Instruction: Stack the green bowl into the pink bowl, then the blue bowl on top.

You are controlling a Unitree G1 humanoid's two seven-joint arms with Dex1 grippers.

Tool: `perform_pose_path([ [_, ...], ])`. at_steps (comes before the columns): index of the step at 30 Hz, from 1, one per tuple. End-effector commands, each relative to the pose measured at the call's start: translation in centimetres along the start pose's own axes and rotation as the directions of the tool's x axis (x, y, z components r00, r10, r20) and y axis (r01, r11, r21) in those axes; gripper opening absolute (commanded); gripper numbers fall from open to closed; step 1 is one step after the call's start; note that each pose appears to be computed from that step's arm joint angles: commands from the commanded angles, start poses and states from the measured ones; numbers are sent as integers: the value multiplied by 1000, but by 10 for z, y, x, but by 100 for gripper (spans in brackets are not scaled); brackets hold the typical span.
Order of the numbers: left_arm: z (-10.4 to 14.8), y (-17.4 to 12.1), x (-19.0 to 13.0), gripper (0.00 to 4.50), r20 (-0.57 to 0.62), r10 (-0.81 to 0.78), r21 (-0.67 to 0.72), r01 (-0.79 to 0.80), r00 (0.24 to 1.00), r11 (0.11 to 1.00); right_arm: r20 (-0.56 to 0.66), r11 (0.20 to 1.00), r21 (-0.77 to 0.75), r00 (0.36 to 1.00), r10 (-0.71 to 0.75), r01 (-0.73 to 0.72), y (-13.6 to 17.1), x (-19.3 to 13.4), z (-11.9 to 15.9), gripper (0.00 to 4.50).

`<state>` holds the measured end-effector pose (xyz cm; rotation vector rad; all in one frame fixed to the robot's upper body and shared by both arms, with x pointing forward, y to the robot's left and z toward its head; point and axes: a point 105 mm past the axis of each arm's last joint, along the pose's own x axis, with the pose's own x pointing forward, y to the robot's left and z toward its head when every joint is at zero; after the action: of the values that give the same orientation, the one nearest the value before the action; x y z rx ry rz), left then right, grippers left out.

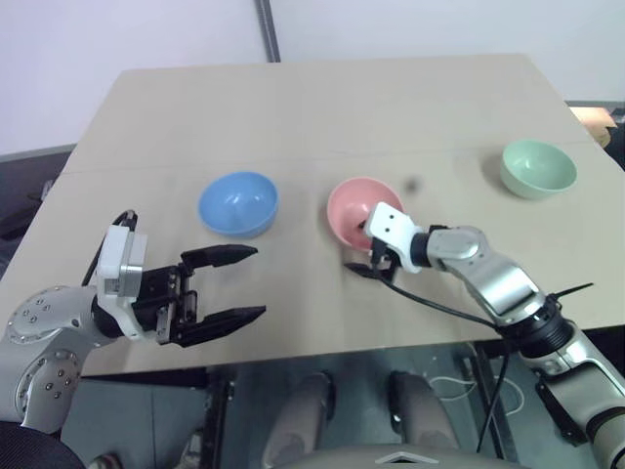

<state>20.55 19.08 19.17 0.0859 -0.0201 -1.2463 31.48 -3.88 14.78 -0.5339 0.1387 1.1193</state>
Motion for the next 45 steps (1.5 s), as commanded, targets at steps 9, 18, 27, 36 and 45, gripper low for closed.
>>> perform_pose_path([
  [9,9,6,9,450,40,9,63,-11,999,998,-160,851,-118,836,-525,511,-132,-131,-28,446],
  [18,9,5,11,450,59,8,54,-11,998,998,-370,744,-74,674,-639,664,-187,-155,-113,446],
  [27,9,2,7,450,59,35,61,-39,998,997,-371,748,-117,670,-643,653,-199,-155,-110,56],
  [36,6,15,2,450,95,146,79,-154,985,985,-124,854,-168,849,-514,493,-180,-115,-51,2],
  [45,1,47,-20,450,123,393,79,-403,911,912,291,982,-189,956,45,11,-35,-24,72,2],
])
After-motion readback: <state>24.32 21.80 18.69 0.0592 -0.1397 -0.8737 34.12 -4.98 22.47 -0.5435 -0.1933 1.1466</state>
